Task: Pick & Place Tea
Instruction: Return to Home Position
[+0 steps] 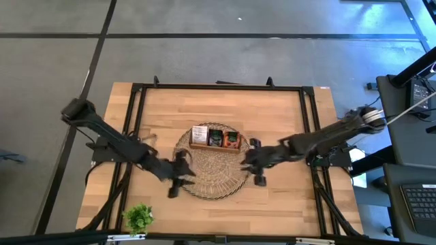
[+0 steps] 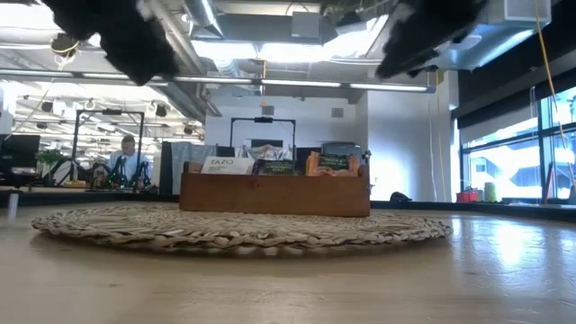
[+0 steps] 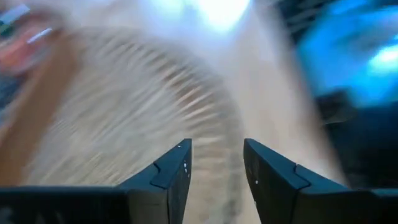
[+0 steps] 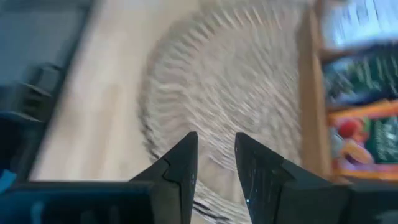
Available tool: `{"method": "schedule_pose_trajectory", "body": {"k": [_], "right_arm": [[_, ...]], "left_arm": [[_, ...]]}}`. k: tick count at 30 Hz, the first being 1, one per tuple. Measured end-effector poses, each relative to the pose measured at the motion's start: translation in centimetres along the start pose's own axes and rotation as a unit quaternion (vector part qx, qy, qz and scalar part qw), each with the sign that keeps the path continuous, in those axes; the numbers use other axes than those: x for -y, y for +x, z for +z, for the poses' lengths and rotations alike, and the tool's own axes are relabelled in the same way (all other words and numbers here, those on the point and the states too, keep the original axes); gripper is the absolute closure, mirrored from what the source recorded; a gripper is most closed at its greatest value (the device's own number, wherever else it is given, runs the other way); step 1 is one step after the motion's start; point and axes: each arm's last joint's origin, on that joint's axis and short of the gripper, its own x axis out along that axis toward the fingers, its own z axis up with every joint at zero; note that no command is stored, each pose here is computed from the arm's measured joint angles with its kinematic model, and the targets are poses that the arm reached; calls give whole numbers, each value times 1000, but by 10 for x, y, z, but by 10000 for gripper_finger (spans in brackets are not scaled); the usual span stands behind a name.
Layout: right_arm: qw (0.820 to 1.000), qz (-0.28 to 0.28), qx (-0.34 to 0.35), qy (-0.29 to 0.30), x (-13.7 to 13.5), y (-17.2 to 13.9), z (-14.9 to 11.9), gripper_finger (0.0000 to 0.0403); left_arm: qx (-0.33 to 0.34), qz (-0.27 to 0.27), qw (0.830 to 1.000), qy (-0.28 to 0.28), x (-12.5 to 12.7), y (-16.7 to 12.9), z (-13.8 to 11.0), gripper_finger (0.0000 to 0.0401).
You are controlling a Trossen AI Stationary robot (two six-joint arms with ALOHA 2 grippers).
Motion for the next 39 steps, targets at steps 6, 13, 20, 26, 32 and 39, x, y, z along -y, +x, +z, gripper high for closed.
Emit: {"method": "schedule_pose_trajectory", "body": {"k": [6, 13, 20, 26, 32, 39], "right_arm": [[994, 42, 96, -10, 4, -48, -40, 292], [980, 85, 177, 11, 17, -78, -91, 292], [953, 102, 283, 32, 34, -81, -125, 292], [948, 74, 307, 50, 50, -78, -144, 292], [941, 62, 328, 48, 59, -76, -157, 292], [934, 59, 349, 44, 64, -74, -169, 292]], "left_arm": [[147, -162, 975, 35, -34, -42, -14, 258], [259, -121, 958, 15, -68, -89, -30, 258], [297, -125, 947, -1, -87, -106, -52, 258], [306, -63, 949, -39, -106, -103, -75, 258], [325, -52, 943, -57, -117, -98, -90, 258], [330, -45, 941, -56, -124, -99, -94, 258]]}}
